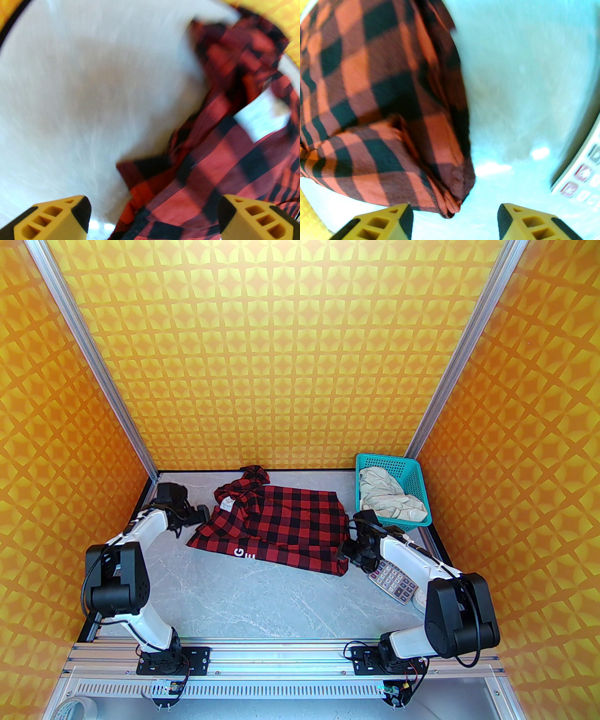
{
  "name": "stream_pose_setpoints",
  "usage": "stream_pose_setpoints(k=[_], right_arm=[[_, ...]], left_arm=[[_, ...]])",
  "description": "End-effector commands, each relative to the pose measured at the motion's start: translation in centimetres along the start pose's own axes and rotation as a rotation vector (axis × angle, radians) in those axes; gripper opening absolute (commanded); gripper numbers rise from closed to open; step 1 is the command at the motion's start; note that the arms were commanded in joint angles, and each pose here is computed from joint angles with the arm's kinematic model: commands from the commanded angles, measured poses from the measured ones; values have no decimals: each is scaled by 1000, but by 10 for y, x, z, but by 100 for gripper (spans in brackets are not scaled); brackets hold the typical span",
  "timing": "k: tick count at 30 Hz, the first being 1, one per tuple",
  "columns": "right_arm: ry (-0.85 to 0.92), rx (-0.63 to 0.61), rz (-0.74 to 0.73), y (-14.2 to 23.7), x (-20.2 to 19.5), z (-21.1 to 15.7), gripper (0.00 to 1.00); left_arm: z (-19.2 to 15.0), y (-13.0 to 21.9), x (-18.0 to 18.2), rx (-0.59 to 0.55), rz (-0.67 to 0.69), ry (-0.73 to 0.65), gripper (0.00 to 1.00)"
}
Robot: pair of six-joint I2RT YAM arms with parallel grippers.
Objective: Fold and stack the mixed laundry pile
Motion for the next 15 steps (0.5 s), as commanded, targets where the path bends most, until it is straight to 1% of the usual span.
stream_pose_setpoints(k=[1, 2, 6, 9, 11, 13, 15], right_arm=[[-46, 17, 58, -18, 6, 2, 61], [-48, 28, 66, -23, 8, 4, 60], [-57, 23, 87, -32, 13, 12, 55], [-58, 26, 94, -38, 16, 19, 48], [-53, 25, 94, -42, 19, 23, 40], [-44, 24, 89, -45, 23, 29, 33], [-29, 25, 86, -49, 28, 35, 26]], left_arm=[[-16, -15, 4, 78, -21, 82, 94], [-18, -20, 3, 91, -38, 95, 93], [-20, -34, -2, 101, -108, 139, 80], [-19, -40, -7, 101, -154, 164, 62], [-17, -35, -7, 82, -152, 172, 41], [-16, -29, -2, 59, -131, 177, 23], [-17, -21, 5, 40, -111, 186, 9]])
Point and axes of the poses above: each hand's point on the last joint's axis, 136 mm out from that joint toward the fingers, its own y axis back along the fingers, its own x axis along the line the jaws close on, z = x × y, the point moved 5 cm from there along y, back along the fingers, and after that the axes turned 12 degrees about y, right-handed, at the moved point
